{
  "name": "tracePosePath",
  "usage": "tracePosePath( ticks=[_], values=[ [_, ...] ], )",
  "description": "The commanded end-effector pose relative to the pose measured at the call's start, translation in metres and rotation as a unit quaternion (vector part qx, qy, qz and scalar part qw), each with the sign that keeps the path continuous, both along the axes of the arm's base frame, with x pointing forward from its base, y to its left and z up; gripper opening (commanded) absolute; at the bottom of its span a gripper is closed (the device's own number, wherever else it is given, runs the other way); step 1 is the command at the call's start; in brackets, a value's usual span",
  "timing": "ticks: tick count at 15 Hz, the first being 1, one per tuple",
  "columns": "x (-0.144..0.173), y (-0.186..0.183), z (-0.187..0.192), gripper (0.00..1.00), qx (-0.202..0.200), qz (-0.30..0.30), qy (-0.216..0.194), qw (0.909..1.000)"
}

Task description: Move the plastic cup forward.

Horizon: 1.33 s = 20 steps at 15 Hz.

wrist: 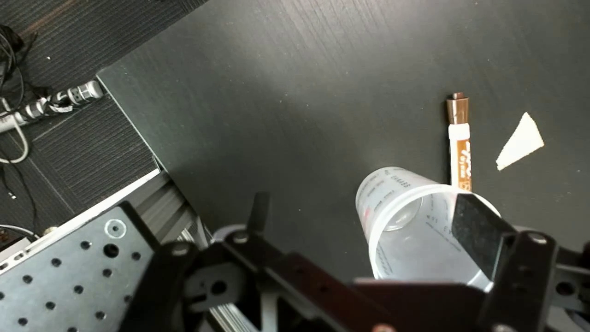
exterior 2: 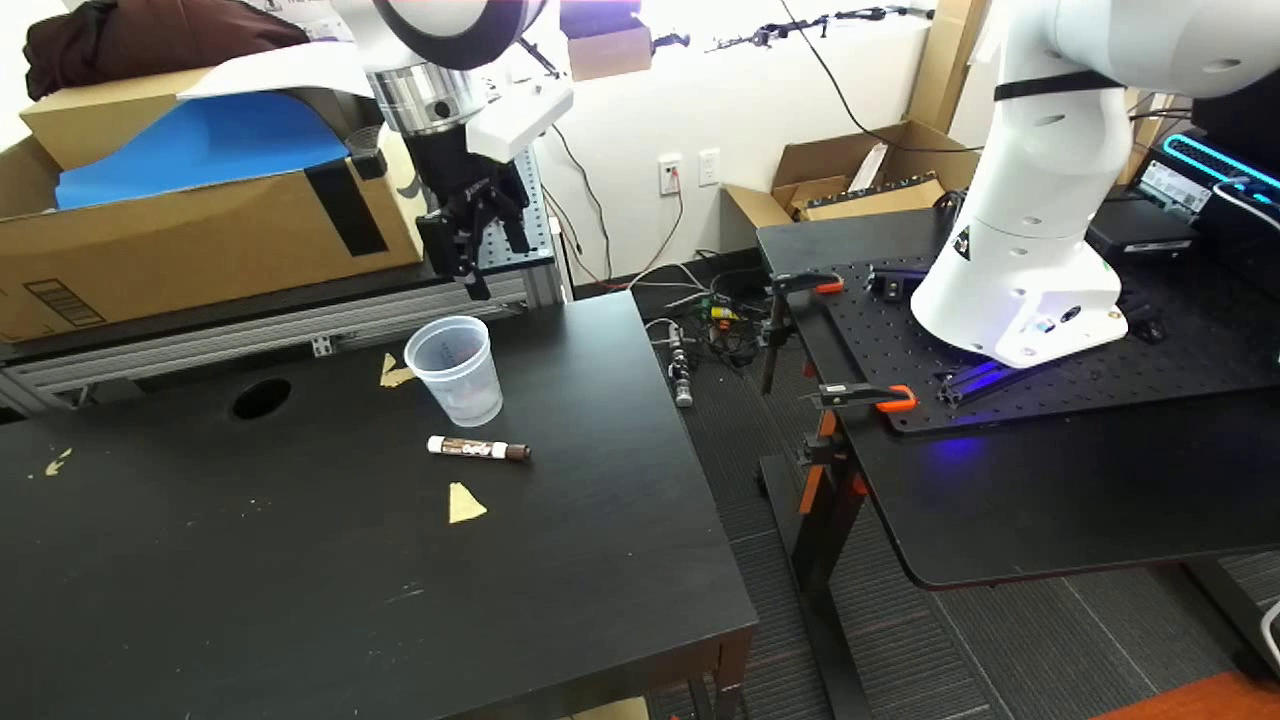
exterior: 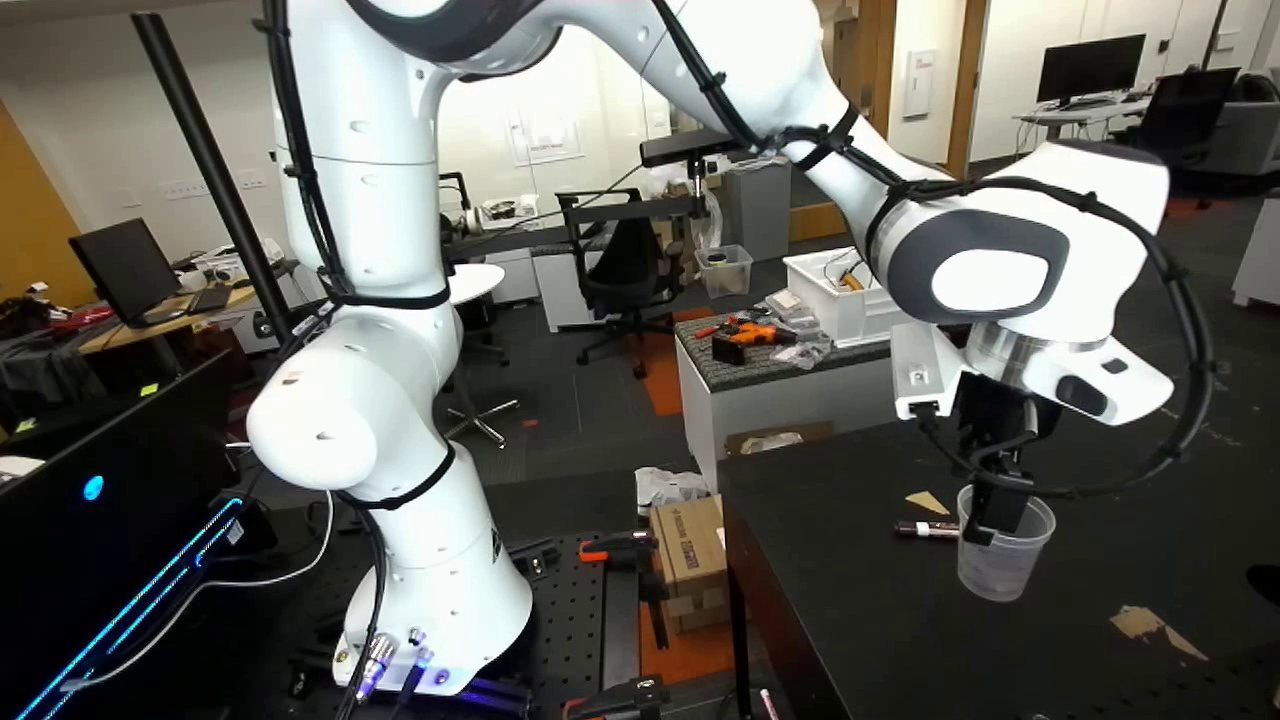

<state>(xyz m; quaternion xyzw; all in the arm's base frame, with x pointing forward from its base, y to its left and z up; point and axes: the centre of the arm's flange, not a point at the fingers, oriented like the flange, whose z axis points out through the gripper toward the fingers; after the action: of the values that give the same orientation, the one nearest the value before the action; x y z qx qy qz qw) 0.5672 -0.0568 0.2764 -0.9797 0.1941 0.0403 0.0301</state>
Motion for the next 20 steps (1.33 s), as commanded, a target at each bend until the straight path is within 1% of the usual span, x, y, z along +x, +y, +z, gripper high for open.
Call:
tracePosePath(
  ticks=[1,2,3,6,7,8,9,13,20],
  values=[
    [0.010,-0.003,-0.008,1.00,-0.014,-0.013,0.006,0.9998],
    [0.009,-0.002,-0.010,1.00,-0.025,-0.015,0.008,0.9995],
    [0.002,-0.003,-0.009,1.00,-0.005,-0.002,0.007,1.0000],
    [0.004,-0.004,-0.013,1.00,-0.014,-0.008,0.011,0.9998],
    [-0.003,-0.004,-0.008,1.00,-0.018,-0.005,0.010,0.9998],
    [-0.007,-0.003,-0.004,1.00,-0.028,-0.005,0.001,0.9996],
    [-0.009,-0.002,-0.002,1.00,-0.028,0.002,-0.005,0.9996],
    [-0.003,0.000,0.003,1.00,-0.032,0.014,-0.027,0.9990],
    [0.010,0.008,-0.012,1.00,-0.026,0.034,-0.018,0.9989]
  ],
)
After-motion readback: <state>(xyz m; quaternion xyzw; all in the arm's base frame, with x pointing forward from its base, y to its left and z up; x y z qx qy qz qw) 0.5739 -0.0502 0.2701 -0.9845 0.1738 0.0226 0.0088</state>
